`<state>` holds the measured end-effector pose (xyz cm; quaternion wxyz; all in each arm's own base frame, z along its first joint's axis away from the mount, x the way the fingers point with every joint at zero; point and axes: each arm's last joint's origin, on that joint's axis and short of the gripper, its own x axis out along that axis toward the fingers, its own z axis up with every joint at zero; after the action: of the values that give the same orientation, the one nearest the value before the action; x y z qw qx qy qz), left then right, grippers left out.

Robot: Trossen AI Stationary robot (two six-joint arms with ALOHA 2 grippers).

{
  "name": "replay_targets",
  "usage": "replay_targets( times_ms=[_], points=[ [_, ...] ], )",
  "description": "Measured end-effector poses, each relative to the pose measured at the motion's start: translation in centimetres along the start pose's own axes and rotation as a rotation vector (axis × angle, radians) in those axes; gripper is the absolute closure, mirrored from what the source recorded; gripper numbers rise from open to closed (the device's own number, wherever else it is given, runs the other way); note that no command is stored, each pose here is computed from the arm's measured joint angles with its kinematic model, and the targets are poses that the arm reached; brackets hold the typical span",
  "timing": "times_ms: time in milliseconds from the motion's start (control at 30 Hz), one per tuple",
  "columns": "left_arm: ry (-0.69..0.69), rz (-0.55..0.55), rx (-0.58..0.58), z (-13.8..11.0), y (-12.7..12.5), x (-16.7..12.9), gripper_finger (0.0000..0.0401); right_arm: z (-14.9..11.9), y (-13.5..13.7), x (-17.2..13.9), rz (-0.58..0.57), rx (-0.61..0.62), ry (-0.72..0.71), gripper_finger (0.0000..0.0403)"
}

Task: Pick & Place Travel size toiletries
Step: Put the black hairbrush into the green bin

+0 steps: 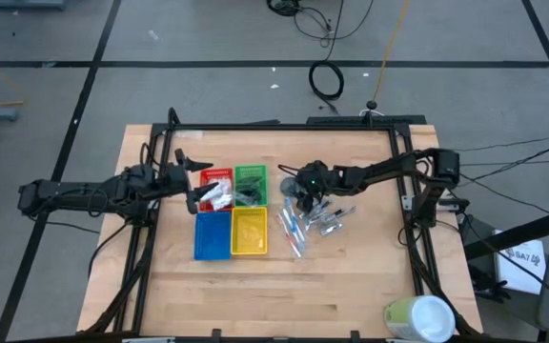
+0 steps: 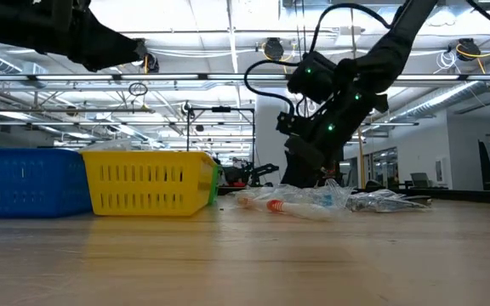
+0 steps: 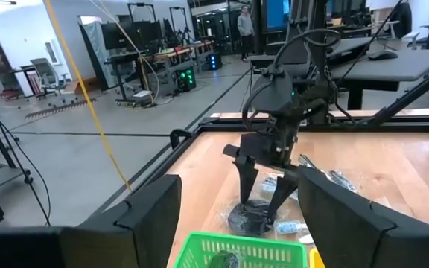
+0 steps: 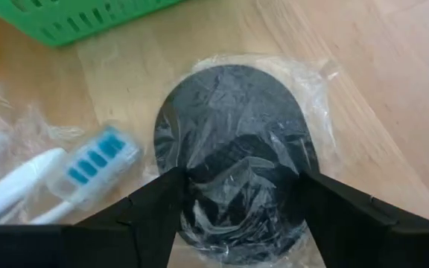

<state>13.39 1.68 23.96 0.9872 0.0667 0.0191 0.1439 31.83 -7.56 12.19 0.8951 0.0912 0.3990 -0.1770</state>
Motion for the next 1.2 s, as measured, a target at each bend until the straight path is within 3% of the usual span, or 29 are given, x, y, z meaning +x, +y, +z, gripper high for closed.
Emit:
replay_targets(
  times_ms=[233, 700, 1000, 1200],
  points=[
    [0.019, -0.002, -0.001, -0.2, 0.0, 0.0, 0.0148, -0.1, 0.3, 0.1, 0.003, -0.010, 0.006, 0.0200],
    [0.044, -0.005, 0.002, -0.4, -0.1, 0.0, 0.0148, -0.3, 0.2, 0.2, 0.004, -0.030, 0.014, 0.0389],
    [0.044, -0.005, 0.001, -0.4, -0.1, 0.0, 0.0148, 0.7, 0.3, -0.9, 0.011, -0.084, -0.060, 0.0401],
    [0.044, -0.005, 0.001, -0.4, -0.1, 0.0, 0.0148, 2.8, 0.4, -4.1, 0.024, -0.099, -0.184, 0.0402]
  ],
)
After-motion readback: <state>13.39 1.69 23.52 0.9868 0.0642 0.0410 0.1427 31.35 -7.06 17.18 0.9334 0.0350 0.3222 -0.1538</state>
